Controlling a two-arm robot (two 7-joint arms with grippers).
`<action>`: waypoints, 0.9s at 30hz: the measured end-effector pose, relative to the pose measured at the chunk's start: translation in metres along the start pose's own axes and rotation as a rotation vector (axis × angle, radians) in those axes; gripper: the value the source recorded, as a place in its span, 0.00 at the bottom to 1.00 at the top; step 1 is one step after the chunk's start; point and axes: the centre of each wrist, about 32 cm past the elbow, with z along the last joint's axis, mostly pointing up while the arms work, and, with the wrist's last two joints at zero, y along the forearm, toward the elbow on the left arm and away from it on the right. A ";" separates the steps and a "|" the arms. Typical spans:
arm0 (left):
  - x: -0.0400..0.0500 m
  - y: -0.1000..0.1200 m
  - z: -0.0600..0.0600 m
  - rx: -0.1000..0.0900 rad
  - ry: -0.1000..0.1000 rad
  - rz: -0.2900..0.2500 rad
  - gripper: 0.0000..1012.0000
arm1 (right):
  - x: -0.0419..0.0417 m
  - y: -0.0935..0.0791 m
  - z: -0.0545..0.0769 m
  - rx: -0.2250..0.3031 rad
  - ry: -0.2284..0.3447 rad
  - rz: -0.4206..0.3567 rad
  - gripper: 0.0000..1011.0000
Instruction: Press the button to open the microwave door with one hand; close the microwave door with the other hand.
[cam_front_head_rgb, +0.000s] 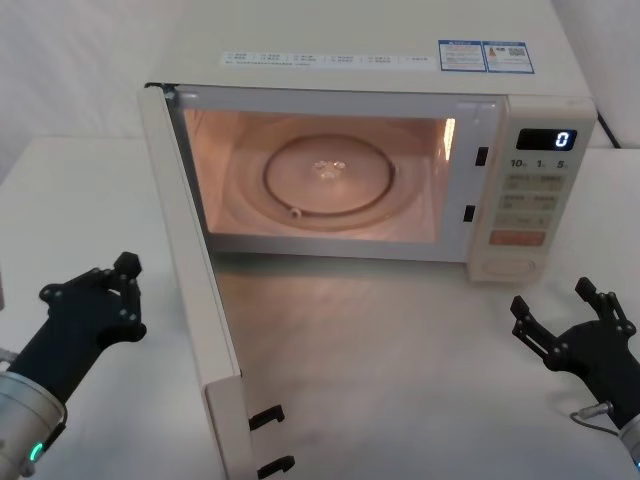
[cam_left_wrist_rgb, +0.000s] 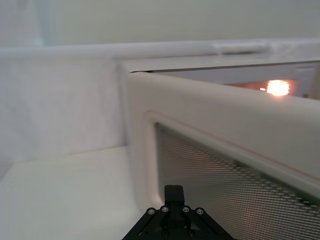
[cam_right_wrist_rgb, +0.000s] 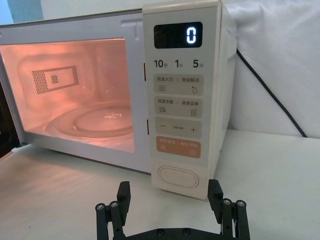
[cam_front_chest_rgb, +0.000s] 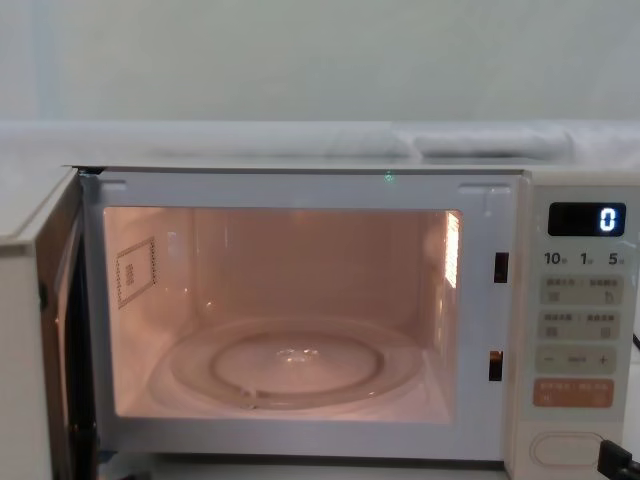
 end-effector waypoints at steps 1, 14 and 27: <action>0.0013 0.000 0.002 0.002 -0.005 -0.014 0.00 | 0.0000 0.000 0.000 0.000 0.000 0.000 0.99; 0.0044 -0.010 0.024 -0.033 -0.008 -0.196 0.00 | 0.0000 0.000 0.000 0.000 0.000 0.000 0.99; 0.0071 -0.008 0.038 -0.057 -0.029 -0.261 0.00 | 0.0000 0.000 0.000 0.000 0.000 0.000 0.99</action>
